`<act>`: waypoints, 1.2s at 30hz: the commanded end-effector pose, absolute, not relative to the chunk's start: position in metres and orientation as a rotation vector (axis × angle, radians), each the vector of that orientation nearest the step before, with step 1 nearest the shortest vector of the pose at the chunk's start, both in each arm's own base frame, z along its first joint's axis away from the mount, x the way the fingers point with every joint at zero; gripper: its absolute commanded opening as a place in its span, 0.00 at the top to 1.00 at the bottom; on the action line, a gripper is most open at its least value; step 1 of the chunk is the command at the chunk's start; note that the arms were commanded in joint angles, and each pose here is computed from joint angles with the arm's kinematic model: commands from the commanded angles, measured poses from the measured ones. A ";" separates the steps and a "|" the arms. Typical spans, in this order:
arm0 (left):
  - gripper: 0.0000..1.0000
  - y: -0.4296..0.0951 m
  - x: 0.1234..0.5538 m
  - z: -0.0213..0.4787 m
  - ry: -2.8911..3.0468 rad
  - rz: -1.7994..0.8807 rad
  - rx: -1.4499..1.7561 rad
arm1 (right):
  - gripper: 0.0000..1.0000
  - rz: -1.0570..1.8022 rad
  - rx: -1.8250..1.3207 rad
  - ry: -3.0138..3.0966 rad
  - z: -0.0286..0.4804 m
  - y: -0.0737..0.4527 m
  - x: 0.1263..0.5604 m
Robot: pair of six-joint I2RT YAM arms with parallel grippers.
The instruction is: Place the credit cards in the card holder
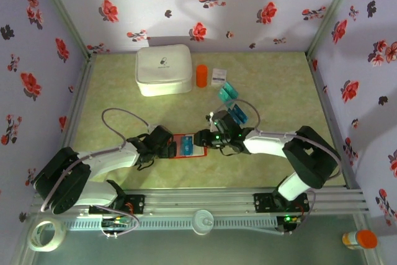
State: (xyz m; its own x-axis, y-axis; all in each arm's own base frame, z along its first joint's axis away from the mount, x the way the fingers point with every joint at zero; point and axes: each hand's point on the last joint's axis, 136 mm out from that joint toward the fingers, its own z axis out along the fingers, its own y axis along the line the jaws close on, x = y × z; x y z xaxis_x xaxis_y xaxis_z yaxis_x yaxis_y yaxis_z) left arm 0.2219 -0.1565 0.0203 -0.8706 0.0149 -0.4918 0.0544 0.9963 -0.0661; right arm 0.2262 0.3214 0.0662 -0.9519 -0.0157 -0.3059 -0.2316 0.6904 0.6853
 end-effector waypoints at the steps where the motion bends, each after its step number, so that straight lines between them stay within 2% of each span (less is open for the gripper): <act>1: 0.00 -0.149 0.224 0.020 2.619 -0.046 0.050 | 0.70 0.958 -0.317 2.708 0.059 0.312 0.222; 4: 0.00 -0.149 0.224 0.020 2.620 -0.045 0.052 | 0.81 0.925 -0.376 2.716 0.059 0.323 0.222; 12: 0.00 -0.150 0.225 0.019 2.619 -0.046 0.056 | 0.87 0.829 -0.442 2.752 0.043 0.339 0.220; 25: 0.00 -0.151 0.225 0.020 2.617 -0.052 0.060 | 0.92 0.742 -0.511 2.803 0.021 0.362 0.214; 36: 0.00 -0.148 0.230 0.039 2.581 -0.076 0.015 | 0.92 0.742 -0.518 2.757 0.041 0.371 0.218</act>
